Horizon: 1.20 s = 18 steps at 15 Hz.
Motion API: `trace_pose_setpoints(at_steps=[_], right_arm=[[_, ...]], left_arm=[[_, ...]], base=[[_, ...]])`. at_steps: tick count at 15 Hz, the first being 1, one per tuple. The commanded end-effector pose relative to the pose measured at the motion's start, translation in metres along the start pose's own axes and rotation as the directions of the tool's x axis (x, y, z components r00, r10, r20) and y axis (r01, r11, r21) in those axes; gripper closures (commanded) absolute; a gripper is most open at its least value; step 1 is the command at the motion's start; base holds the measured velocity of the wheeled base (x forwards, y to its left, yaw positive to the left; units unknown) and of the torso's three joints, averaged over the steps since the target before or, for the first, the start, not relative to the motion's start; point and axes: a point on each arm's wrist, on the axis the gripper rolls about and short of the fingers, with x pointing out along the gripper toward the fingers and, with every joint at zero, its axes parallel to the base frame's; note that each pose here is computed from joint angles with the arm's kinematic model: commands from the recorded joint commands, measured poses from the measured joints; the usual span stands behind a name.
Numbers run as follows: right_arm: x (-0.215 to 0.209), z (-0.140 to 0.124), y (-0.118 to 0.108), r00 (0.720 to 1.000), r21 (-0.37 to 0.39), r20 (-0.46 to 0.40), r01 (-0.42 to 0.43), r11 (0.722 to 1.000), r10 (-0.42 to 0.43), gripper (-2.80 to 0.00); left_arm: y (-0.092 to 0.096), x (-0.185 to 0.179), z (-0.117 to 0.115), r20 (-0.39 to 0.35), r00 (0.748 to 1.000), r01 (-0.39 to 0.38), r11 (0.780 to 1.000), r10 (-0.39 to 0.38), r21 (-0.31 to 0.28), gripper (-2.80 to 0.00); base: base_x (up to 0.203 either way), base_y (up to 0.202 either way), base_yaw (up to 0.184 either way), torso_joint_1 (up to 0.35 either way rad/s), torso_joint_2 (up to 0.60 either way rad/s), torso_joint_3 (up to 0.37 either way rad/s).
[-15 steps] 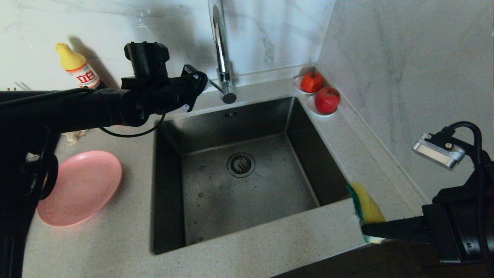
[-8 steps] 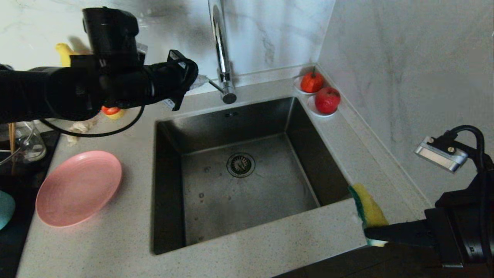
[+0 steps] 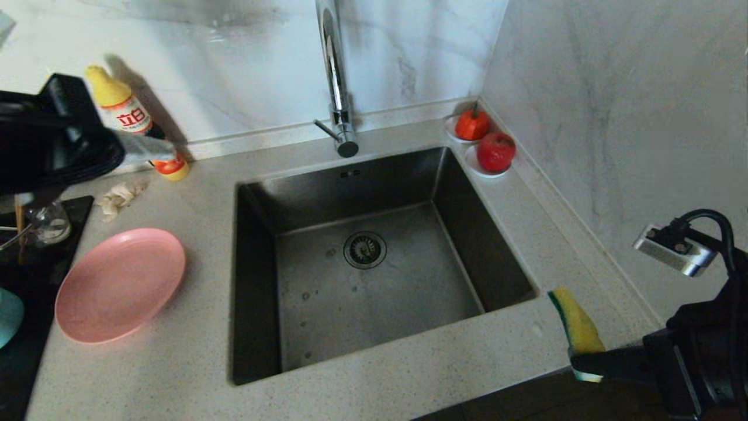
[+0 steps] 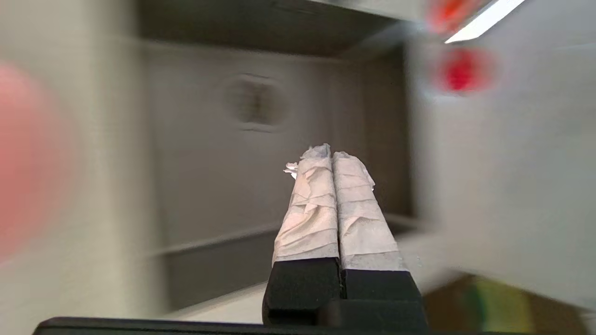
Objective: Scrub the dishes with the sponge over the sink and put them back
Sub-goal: Put down the sponge
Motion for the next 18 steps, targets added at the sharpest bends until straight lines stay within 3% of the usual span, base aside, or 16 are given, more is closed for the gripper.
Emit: trace_pose_setpoints(at_steps=[1, 4, 6, 9, 12, 16, 18], right_arm=[[-0.002, -0.003, 0.0, 1.0, -0.017, -0.005, 0.03, 0.999, -0.031, 0.0], [-0.002, -0.014, 0.001, 0.997, -0.043, -0.045, 0.06, 0.997, -0.062, 0.0], [-0.001, -0.019, 0.001, 0.995, -0.057, -0.051, 0.079, 0.995, -0.082, 0.0], [-0.001, -0.022, 0.0, 0.995, -0.059, -0.061, 0.079, 0.995, -0.083, 0.0], [0.0, -0.029, -0.003, 0.993, -0.057, -0.078, 0.086, 0.995, -0.09, 0.0], [-0.005, -0.032, -0.005, 0.993, -0.06, -0.063, 0.096, 0.994, -0.1, 0.0], [-0.005, -0.035, -0.006, 0.992, -0.06, -0.068, 0.1, 0.993, -0.104, 0.0]], left_arm=[[0.017, -0.054, -0.021, 0.094, 0.984, -0.161, 0.979, 0.15, 0.125, 0.0], [0.044, -0.091, -0.071, 0.096, 0.97, -0.239, 0.941, 0.222, 0.239, 0.0], [0.061, -0.107, -0.1, 0.116, 0.95, -0.311, 0.909, 0.29, 0.276, 0.0], [0.085, -0.124, -0.141, 0.177, 0.887, -0.459, 0.851, 0.426, 0.255, 0.0], [0.104, -0.137, -0.185, 0.222, 0.831, -0.551, 0.806, 0.509, 0.215, 0.0], [0.127, -0.137, -0.241, 0.235, 0.805, -0.589, 0.782, 0.545, 0.202, 0.0], [0.133, -0.136, -0.259, 0.274, 0.834, -0.538, 0.816, 0.479, 0.212, 0.0]], base=[[0.0, 0.0, 0.0, 0.0, 0.0, 0.0], [0.0, 0.0, 0.0, 0.0, 0.0, 0.0], [0.0, 0.0, 0.0, 0.0, 0.0, 0.0], [0.0, 0.0, 0.0, 0.0, 0.0, 0.0], [0.0, 0.0, 0.0, 0.0, 0.0, 0.0], [0.0, 0.0, 0.0, 0.0, 0.0, 0.0], [0.0, 0.0, 0.0, 0.0, 0.0, 0.0]])
